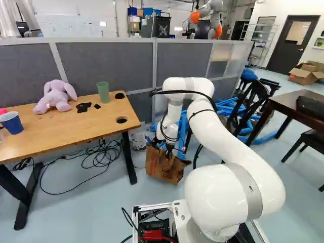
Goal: Pick up the bag on the ground and place it on the table
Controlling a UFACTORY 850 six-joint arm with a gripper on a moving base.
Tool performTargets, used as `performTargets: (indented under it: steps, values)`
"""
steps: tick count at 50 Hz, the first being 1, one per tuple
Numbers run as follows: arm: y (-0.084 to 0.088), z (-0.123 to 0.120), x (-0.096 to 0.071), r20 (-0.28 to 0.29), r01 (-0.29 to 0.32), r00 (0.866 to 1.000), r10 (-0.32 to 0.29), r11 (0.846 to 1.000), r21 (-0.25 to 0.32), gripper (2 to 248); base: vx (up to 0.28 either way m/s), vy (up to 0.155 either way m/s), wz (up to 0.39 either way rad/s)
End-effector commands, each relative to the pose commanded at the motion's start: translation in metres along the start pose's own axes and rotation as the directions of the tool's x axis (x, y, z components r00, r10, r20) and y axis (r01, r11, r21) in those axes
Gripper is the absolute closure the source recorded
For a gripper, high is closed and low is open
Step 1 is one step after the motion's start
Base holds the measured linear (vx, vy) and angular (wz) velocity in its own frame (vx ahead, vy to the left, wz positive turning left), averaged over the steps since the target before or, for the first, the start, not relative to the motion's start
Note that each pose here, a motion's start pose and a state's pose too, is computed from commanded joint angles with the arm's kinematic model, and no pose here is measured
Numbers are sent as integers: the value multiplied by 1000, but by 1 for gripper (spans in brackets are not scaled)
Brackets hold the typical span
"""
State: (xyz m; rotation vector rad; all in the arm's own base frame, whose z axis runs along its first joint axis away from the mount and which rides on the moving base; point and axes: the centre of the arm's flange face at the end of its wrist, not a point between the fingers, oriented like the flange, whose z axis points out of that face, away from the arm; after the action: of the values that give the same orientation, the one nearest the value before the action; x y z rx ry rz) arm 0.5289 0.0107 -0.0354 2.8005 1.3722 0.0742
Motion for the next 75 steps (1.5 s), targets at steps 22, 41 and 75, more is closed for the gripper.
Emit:
performTargets:
  steps: [22,41,75]
  values:
    - [-1,-34,-1,-10,0,1000,0,1000,-12,232,0,0,0]
    - [-2,-62,-2,-20,0,1000,0,1000,-25,232,0,0,0]
    - [-6,-114,-5,-43,-1,999,-1,999,-53,232,0,0,0]
